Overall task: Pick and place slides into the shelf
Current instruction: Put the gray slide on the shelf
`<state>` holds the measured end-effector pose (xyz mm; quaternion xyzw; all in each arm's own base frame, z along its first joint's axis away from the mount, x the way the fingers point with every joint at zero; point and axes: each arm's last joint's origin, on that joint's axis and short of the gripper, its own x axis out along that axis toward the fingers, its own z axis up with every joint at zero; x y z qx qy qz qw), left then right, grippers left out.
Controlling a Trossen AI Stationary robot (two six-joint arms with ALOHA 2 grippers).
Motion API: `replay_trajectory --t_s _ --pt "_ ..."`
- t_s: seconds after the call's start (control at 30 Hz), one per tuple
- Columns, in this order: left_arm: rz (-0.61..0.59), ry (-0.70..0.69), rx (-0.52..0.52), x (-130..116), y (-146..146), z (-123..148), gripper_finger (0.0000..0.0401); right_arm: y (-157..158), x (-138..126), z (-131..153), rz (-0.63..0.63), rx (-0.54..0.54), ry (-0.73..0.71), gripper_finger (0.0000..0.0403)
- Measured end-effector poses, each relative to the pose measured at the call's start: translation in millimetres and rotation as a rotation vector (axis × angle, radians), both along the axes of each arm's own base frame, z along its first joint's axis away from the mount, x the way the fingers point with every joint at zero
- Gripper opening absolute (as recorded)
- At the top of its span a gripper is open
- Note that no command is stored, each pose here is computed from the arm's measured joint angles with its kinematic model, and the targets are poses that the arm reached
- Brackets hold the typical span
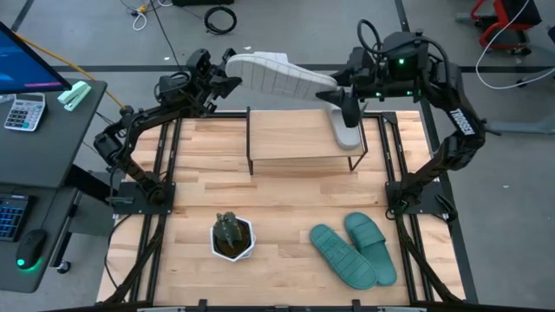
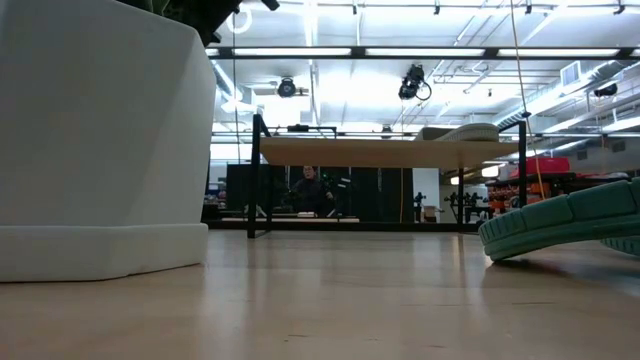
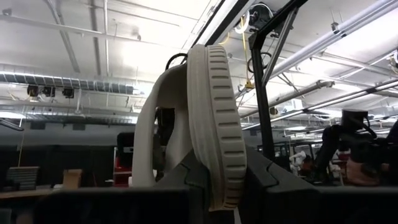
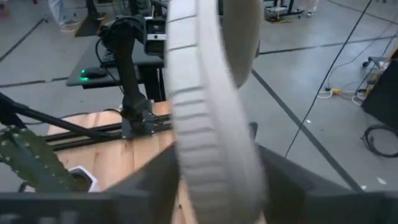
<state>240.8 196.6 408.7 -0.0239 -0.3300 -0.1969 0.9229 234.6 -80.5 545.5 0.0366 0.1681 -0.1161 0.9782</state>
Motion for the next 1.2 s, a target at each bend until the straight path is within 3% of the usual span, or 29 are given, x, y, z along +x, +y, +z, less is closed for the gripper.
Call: replay_trajectory --t_s 0.1,0.13,0.27,0.4,0.57,0.8,0.97,1.2 --pt "0.026 0.024 -0.034 3 4 -2 0.0048 0 2 -1 0.022 -0.032 0.008 0.0061" --pt "0.035 0.037 -0.046 4 6 -3 0.0048 0 2 -1 0.021 -0.055 0.016 0.0055" --pt "0.071 0.094 -0.123 6 15 -7 0.0088 -2 -2 -1 -0.048 -0.102 0.044 0.0055" --pt "0.106 0.118 -0.123 2 24 -9 0.0135 -3 -13 -2 -0.123 -0.13 0.102 0.0055" --pt "0.155 0.113 -0.134 -10 36 -9 0.0161 -1 -28 -1 -0.258 -0.177 0.155 0.0055" --pt "0.196 0.124 -0.16 -22 49 -10 0.0147 -6 -33 -11 -0.531 -0.278 0.33 0.0055" --pt "0.211 0.13 -0.173 -26 53 -10 0.0128 -7 -13 -36 -0.577 -0.277 0.504 0.0055" --pt "0.207 0.143 -0.189 -26 54 -11 0.0112 -5 33 -75 -0.539 -0.328 0.715 0.0055"
